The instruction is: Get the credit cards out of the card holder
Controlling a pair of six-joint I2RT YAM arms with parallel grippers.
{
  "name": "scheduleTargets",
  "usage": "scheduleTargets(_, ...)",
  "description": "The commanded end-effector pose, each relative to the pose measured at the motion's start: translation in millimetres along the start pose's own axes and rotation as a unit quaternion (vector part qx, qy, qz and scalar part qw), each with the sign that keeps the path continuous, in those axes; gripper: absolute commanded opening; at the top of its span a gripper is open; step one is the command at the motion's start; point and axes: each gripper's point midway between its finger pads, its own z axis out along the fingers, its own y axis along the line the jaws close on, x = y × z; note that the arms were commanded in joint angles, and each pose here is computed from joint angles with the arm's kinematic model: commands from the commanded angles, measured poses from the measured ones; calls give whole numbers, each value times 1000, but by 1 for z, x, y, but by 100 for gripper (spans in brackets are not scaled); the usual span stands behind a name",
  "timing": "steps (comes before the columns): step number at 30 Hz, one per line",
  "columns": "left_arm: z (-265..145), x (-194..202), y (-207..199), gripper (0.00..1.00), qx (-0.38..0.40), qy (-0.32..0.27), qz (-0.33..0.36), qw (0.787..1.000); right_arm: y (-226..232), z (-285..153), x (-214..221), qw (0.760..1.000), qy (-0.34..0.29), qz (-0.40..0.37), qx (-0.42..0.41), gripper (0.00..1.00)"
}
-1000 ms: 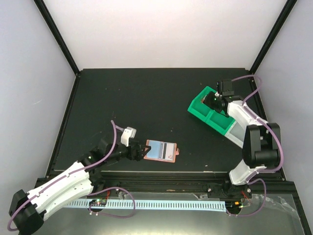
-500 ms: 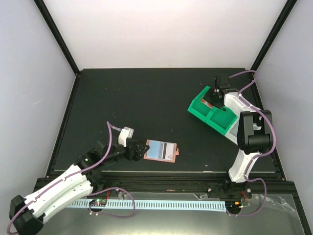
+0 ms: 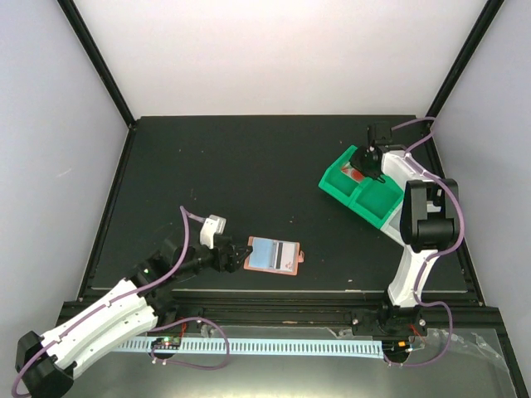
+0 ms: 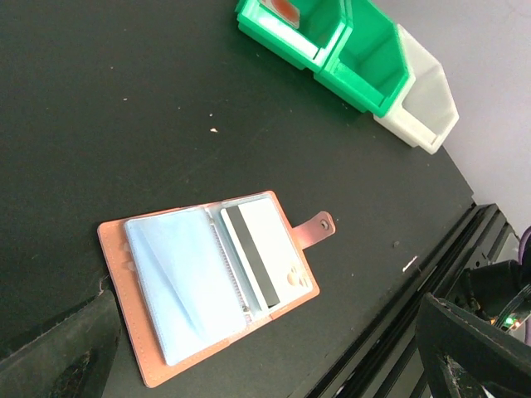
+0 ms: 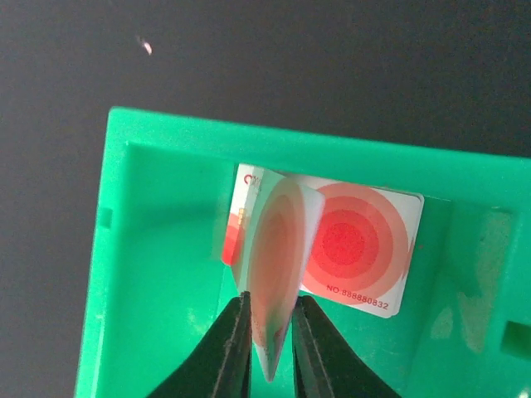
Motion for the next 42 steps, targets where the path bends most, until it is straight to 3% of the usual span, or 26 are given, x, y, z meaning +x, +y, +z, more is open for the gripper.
scheduleTargets(1, -5, -12, -3, 99, -3, -21, -7, 1000, 0, -4, -12, 1000, -10, 10, 6, 19)
scheduleTargets(7, 0, -7, 1, 99, -2, -16, -10, 1000, -2, -8, -8, 1000, 3, 12, 11, 32)
scheduleTargets(16, 16, 8, 14, 97, -26, 26, -25, 999, 3, -37, -16, 1000, -7, 11, 13, 42)
scheduleTargets(21, 27, 20, 22, 97, -41, 60, -31, 997, 8, -52, -18, 1000, 4, 3, 15, 44)
scheduleTargets(27, 39, 37, 25, 97, -36, 100, -47, 993, 23, -79, -1, 997, 15, -54, -50, 45)
scheduleTargets(35, 56, 50, 23, 84, -14, 133, -75, 988, 42, -126, 31, 982, 19, -117, -150, 45)
scheduleTargets(42, 66, 66, 28, 68, -16, 167, -94, 981, 51, -146, 84, 966, 49, -180, -179, 45)
